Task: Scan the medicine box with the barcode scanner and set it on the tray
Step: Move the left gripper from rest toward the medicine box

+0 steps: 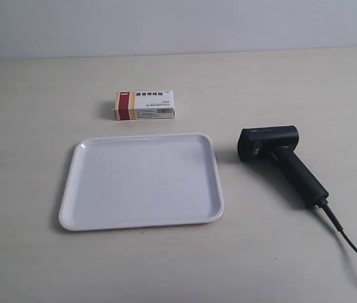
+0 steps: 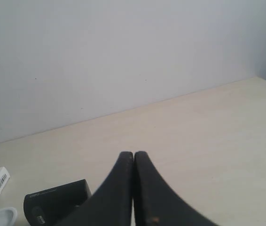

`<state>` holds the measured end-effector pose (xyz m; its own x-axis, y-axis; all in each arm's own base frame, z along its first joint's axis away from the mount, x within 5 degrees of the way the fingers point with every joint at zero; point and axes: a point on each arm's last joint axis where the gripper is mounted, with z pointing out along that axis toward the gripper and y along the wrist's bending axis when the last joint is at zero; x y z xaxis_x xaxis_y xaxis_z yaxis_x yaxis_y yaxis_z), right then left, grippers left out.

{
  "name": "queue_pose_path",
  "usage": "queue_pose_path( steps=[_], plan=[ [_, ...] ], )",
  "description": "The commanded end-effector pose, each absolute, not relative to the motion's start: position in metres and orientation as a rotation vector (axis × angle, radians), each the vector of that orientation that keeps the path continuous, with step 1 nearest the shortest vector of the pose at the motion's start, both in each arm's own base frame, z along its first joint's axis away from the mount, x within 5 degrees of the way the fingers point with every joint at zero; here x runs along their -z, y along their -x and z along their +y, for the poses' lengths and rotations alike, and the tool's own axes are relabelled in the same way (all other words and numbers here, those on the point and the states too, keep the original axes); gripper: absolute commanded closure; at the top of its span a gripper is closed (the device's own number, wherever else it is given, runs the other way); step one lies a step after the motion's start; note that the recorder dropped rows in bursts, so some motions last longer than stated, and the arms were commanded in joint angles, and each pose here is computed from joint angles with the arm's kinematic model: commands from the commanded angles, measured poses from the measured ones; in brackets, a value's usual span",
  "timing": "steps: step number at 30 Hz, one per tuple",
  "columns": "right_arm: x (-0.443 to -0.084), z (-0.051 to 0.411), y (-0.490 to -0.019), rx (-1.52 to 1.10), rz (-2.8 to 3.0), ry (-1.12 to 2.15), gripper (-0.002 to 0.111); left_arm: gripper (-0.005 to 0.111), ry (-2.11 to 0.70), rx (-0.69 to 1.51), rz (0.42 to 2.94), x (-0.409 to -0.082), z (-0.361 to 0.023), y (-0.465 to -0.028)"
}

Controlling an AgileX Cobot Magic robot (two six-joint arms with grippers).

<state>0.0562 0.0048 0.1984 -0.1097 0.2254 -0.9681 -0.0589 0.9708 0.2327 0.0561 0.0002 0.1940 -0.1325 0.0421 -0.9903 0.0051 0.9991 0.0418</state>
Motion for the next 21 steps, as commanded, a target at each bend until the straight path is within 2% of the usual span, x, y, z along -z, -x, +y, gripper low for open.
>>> queue_pose_path(
  steps=[1,17,19,21],
  plan=[
    [-0.197,0.004,-0.056,-0.230,1.662,-0.129,0.108,0.105,-0.029,-0.031,1.698,-0.194,0.000,-0.056],
    [-0.197,0.004,-0.056,-0.230,1.662,-0.129,0.108,0.105,-0.026,-0.027,1.690,-0.194,0.000,-0.056],
    [-0.197,0.004,-0.056,-0.230,1.662,-0.129,0.108,0.105,0.032,0.040,1.620,-0.201,-0.001,-0.056],
    [-0.197,0.005,-0.056,-0.248,1.661,-0.143,0.108,0.105,0.185,0.202,1.475,-0.213,0.000,-0.056]
  ],
)
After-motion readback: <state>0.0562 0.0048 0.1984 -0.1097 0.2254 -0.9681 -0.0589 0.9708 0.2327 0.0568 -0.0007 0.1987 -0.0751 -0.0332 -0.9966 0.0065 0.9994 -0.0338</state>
